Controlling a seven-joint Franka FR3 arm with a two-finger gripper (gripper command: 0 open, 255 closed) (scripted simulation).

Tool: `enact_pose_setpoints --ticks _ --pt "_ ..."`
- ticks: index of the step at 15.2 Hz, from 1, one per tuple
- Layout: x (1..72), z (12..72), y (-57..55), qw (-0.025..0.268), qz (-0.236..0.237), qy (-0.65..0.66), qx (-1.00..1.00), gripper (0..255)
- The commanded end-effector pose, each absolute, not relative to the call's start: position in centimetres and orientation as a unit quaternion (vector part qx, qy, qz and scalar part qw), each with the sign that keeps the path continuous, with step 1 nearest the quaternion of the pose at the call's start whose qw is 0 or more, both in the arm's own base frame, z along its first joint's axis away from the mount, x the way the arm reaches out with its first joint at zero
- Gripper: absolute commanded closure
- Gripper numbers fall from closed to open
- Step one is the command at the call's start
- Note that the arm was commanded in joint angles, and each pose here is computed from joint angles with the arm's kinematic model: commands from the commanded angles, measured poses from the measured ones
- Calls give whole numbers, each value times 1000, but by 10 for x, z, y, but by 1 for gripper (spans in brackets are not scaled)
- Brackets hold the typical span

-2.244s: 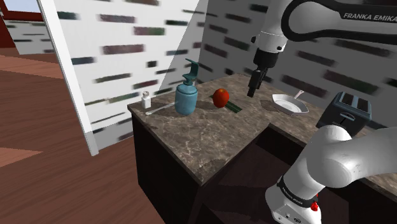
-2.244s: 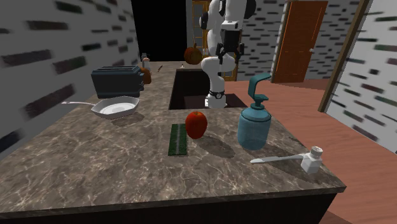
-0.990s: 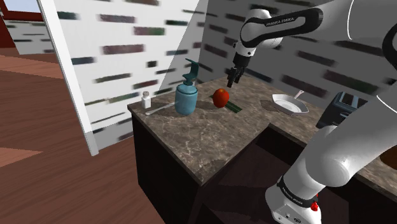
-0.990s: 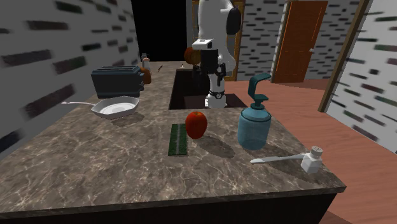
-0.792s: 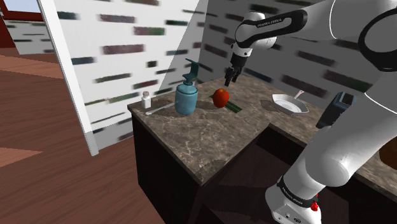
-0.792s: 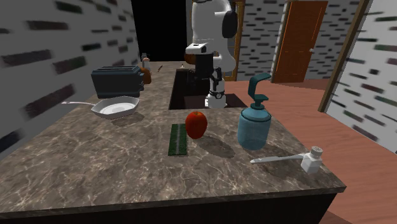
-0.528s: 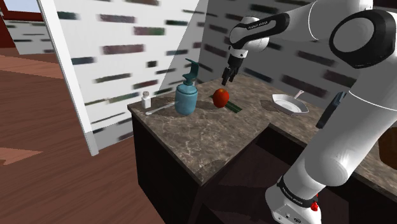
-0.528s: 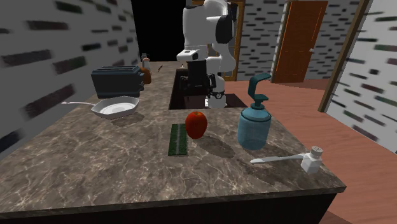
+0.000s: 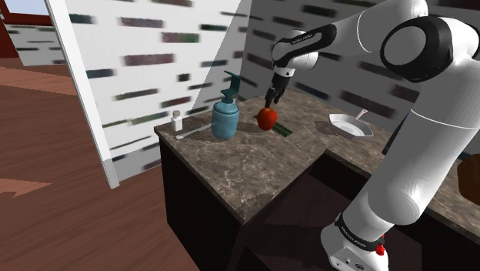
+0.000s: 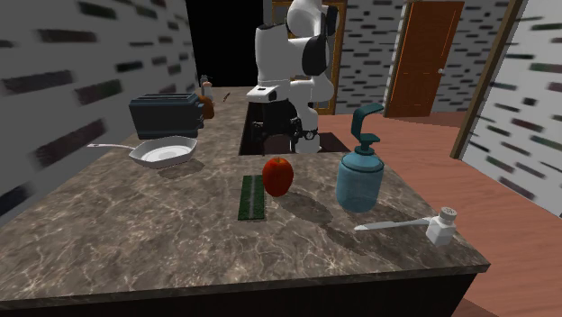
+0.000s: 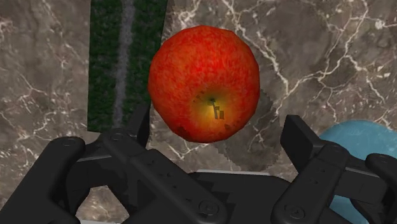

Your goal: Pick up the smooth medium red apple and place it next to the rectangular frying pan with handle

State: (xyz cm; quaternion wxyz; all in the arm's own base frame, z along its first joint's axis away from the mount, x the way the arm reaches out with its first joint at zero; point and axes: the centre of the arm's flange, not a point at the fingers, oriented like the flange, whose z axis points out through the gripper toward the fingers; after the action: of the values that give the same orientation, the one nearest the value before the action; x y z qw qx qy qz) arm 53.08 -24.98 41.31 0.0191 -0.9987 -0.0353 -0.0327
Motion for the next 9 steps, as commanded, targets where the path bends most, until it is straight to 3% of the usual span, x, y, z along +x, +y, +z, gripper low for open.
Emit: enact_pose_setpoints --ticks 1,8,9 --pt "530 406 -249 19 -33 -35 -999 0" --pt "530 406 -249 19 -33 -35 -999 0" --pt "530 406 -249 19 -33 -35 -999 255"
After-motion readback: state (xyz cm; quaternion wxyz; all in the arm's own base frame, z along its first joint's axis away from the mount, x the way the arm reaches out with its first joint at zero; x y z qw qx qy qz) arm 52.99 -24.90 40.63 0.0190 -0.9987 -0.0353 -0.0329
